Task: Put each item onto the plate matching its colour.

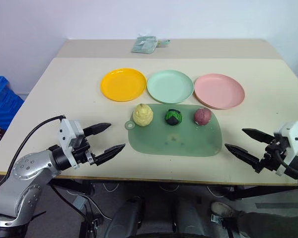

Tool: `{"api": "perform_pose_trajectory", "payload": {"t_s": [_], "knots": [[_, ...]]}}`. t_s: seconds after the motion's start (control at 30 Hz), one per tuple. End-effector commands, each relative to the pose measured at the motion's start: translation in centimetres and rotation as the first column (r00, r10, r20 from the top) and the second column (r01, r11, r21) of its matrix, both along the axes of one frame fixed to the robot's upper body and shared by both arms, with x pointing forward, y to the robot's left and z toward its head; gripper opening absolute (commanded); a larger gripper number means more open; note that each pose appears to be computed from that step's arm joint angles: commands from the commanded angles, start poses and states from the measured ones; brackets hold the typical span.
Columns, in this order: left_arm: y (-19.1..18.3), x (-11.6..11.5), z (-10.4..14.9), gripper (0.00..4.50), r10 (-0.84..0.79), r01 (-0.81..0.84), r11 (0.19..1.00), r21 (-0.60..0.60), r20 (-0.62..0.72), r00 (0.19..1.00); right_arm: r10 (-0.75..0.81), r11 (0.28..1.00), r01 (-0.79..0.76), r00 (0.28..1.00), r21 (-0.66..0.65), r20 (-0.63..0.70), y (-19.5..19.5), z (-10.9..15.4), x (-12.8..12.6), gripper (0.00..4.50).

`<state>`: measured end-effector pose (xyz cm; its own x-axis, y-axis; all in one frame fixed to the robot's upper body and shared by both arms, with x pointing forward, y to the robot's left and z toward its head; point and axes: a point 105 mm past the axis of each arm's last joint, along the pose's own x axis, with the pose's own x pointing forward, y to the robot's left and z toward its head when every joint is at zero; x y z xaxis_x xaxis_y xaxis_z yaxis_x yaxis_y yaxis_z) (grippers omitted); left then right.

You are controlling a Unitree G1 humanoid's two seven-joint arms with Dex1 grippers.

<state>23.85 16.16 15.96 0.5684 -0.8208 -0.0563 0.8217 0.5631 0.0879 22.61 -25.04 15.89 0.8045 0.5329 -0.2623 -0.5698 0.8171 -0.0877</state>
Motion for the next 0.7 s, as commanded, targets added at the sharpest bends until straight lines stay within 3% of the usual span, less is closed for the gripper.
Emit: {"api": "perform_pose_trajectory", "payload": {"t_s": [0.03, 0.53, 0.7], "knots": [[-0.4, -0.2, 0.7, 4.5, -0.021, 0.021, 1.0, 0.008, 0.022, 1.0, 0.018, 0.999, -0.017, 0.998, -0.027, 0.053, 0.3, 1.5, -0.2, 4.47], [-0.4, 0.8, 1.4, 4.5, 0.056, -0.054, 0.998, -0.033, 0.054, 0.997, 0.063, 0.998, -0.06, 0.988, -0.026, 0.144, 1.4, 2.7, 0.7, 4.47], [-0.1, 2.7, 1.7, 4.5, 0.131, -0.131, 0.99, -0.043, -0.011, 0.991, 0.123, 0.992, -0.126, 0.968, -0.003, 0.219, 3.0, 3.8, 1.8, 4.47]]}}
